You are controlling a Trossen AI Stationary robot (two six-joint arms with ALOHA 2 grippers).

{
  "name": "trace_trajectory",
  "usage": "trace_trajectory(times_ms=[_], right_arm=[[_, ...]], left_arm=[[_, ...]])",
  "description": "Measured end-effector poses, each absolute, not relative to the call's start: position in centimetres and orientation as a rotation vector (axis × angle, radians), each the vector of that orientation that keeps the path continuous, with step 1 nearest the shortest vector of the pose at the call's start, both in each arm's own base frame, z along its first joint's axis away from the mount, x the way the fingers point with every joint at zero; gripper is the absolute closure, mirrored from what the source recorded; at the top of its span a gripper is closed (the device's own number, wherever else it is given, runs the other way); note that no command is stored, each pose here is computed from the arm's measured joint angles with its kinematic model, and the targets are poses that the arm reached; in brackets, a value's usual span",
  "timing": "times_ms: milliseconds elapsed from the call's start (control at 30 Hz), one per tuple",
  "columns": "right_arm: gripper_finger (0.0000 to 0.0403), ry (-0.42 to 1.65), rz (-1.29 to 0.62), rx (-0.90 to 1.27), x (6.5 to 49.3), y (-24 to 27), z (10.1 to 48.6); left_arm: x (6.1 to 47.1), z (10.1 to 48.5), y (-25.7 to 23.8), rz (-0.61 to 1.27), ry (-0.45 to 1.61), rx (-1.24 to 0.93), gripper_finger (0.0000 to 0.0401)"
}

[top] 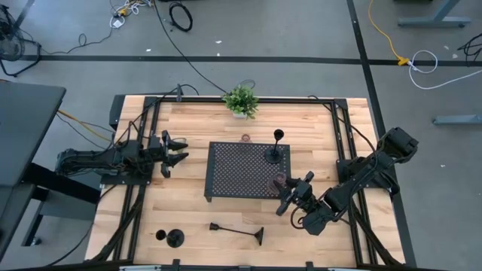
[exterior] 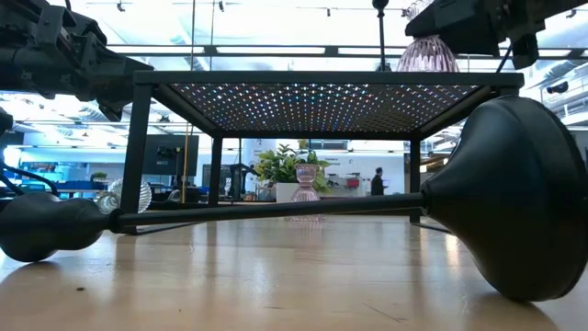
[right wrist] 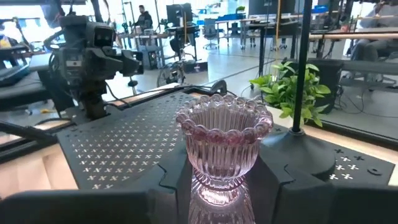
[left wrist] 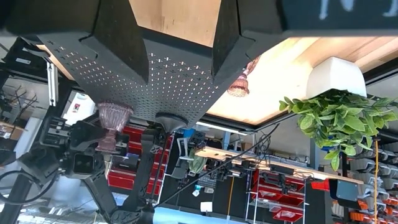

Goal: Pick & Place candle stick holders
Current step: Align the bottom pink glass candle holder with the black candle holder on the shelf

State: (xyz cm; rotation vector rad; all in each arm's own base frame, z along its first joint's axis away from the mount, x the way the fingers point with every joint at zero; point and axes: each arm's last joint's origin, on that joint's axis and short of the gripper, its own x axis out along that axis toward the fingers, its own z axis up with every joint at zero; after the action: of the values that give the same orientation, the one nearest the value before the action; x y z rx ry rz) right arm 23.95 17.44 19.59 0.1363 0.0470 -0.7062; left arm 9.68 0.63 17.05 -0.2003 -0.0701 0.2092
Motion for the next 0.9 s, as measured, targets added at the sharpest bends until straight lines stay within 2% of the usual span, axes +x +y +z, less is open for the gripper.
trace_trajectory(times_ms=[667,900], right_arm=[[0.0288,0.101,-0.617,0.12,24.93,17.12,19.98],[0.0256,0.118,-0.589,0.112,24.98,17.19,19.98]], left_arm=[[9.68,17.05,0.63,0.21,-0.07,-0.2,0.0222],[9.68,17.05,0.64,0.21,-0.07,-0.2,0.0222]])
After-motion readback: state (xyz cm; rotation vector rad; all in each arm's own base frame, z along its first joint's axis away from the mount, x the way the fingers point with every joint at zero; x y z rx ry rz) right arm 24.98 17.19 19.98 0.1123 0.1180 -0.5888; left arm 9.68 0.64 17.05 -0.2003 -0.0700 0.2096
